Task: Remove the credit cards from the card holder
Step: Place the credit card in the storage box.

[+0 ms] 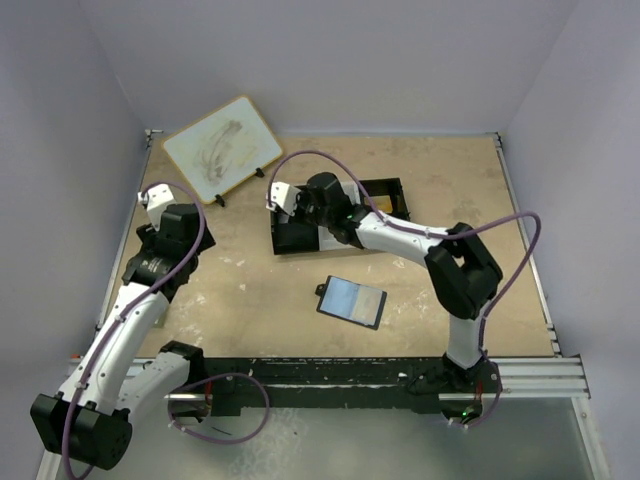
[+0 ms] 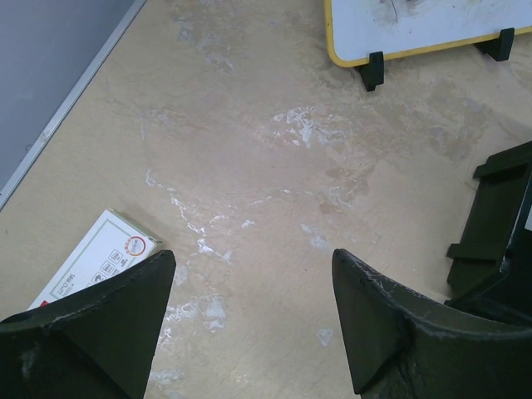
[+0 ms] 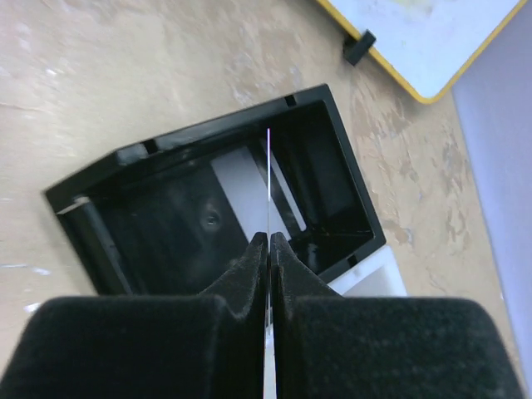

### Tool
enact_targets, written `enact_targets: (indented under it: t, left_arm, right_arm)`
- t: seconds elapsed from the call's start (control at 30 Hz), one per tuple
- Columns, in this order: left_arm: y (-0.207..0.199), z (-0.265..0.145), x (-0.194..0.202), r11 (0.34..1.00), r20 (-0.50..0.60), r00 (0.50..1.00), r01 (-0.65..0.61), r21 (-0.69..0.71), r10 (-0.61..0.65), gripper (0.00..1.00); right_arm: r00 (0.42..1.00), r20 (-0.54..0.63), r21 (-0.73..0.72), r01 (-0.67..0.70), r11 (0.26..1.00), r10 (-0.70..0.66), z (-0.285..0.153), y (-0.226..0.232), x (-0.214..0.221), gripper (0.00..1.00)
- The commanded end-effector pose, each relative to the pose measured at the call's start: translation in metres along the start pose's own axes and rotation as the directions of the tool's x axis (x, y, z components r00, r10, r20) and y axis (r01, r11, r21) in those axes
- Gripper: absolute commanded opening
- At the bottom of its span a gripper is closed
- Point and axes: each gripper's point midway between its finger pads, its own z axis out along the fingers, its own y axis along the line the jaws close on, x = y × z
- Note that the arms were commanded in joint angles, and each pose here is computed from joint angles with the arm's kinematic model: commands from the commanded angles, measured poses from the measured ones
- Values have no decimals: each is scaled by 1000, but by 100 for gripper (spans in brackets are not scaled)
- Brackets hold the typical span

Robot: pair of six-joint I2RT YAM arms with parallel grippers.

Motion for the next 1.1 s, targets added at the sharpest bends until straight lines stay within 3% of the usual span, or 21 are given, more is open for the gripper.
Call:
enact_targets:
  t: [0.0,0.4,0.83,1.07]
  left_arm:
    - [0,2,-10,1000,40,999,15,-14,-14,74]
    - [3,-2,-14,1000,57,998,21,-15,-20,74]
    - [3,-4,-14,1000,57,998,27,-3,-27,74]
    - [1,-2,-11,1000,45,999,19,0,-19,74]
  right_arm:
    - [986,-124,47,122,991,-116,12,-23,8,0]
    - [922,-285,50,288,956,-263,54,-15,38,2]
    - [865,-274,31,445,895,-421,70,-16,45,8]
    - [861,-250,-15,453,891,-442,80,-5,51,8]
